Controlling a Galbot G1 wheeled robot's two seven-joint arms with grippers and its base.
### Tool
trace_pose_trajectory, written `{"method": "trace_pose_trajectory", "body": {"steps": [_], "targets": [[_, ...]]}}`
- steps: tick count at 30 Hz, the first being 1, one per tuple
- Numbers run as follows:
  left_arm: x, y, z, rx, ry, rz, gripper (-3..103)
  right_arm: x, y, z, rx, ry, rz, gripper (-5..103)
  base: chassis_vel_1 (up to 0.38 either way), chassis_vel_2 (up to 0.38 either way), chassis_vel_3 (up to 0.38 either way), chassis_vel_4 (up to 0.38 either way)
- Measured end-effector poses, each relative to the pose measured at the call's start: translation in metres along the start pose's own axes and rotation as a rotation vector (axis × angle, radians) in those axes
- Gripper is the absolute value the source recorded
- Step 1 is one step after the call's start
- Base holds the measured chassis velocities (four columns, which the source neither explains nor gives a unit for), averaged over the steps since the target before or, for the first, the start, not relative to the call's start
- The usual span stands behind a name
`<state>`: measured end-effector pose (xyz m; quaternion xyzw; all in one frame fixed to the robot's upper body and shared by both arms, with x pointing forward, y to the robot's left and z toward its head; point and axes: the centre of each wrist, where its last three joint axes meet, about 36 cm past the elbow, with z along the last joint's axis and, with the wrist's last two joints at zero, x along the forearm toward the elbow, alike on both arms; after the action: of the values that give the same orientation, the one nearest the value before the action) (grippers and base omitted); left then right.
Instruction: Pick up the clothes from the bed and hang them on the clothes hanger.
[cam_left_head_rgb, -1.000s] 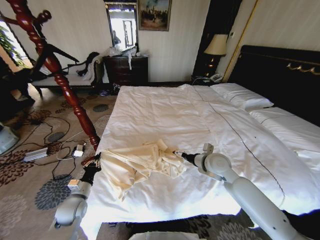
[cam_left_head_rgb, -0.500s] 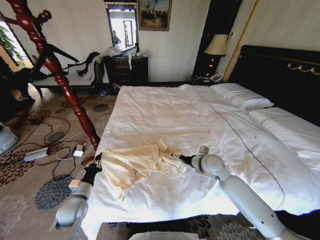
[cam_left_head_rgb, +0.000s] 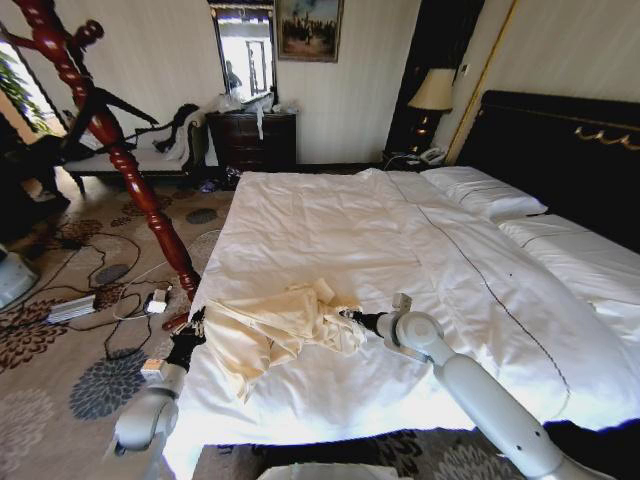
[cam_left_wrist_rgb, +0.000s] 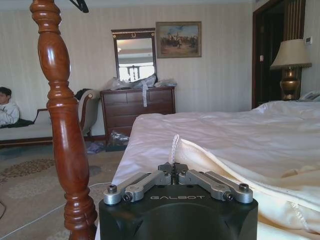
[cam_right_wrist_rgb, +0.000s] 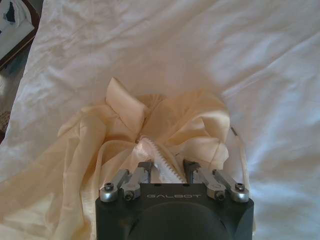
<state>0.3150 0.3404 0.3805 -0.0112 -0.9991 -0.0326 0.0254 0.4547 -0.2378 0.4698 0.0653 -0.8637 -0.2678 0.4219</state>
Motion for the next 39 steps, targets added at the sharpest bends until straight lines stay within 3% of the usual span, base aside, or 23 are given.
{"method": "trace_pose_trajectory", "body": {"steps": [3, 7, 9, 12, 14, 15, 19, 20, 24, 31, 36, 38, 39], "targets": [[0.0, -0.001, 0.001, 0.001, 0.003, 0.001, 1, -0.005, 0.001, -0.002, 0.0, -0.017, -0.005, 23, 0.0, 0.0, 0.0, 0.0], [0.0, 0.0, 0.001, 0.002, 0.002, 0.001, 1, -0.006, 0.001, -0.003, 0.004, -0.055, -0.01, 13, 0.0, 0.0, 0.0, 0.0], [0.0, 0.001, -0.002, 0.011, -0.016, 0.001, 1, -0.002, -0.002, 0.002, 0.041, -0.125, -0.009, 3, 0.0, 0.0, 0.0, 0.0], [0.0, 0.001, -0.006, 0.026, -0.04, 0.004, 1, 0.005, -0.004, 0.006, 0.075, -0.191, -0.041, 2, 0.0, 0.0, 0.0, 0.0], [0.0, 0.0, -0.016, 0.048, -0.095, 0.025, 1, 0.024, -0.014, 0.012, 0.177, -0.348, -0.149, 1, 0.0, 0.0, 0.0, 0.0], [0.0, 0.0, -0.016, 0.048, -0.095, 0.025, 1, 0.024, -0.014, 0.012, 0.177, -0.348, -0.149, 1, 0.0, 0.0, 0.0, 0.0], [0.005, -0.001, -0.046, 0.048, -0.181, 0.08, 1, 0.07, -0.011, 0.021, 0.358, -0.568, -0.388, 1, 0.0, 0.0, 0.0, 0.0], [0.005, -0.001, -0.046, 0.048, -0.181, 0.08, 1, 0.07, -0.011, 0.021, 0.358, -0.568, -0.388, 1, 0.0, 0.0, 0.0, 0.0], [0.018, 0.002, -0.082, 0.029, -0.244, 0.101, 1, 0.107, 0.015, 0.023, 0.4, -0.647, -0.551, 1, 0.0, 0.0, 0.0, 0.0], [0.019, 0.006, -0.089, -0.005, -0.213, 0.124, 1, 0.158, 0.052, 0.011, 0.415, -0.73, -0.765, 1, 0.0, 0.0, 0.0, 0.0], [0.025, -0.004, -0.097, 0.014, -0.229, 0.146, 1, 0.198, 0.079, -0.005, 0.401, -0.804, -0.93, 1, 0.0, 0.0, 0.0, 0.0], [0.027, -0.009, -0.106, 0.034, -0.25, 0.165, 1, 0.208, 0.086, -0.015, 0.389, -0.83, -0.966, 1, 0.0, 0.0, 0.0, 0.0], [0.026, -0.009, -0.114, 0.074, -0.268, 0.173, 1, 0.212, 0.091, -0.026, 0.378, -0.859, -0.965, 1, 0.0, 0.0, 0.0, 0.0]]}}
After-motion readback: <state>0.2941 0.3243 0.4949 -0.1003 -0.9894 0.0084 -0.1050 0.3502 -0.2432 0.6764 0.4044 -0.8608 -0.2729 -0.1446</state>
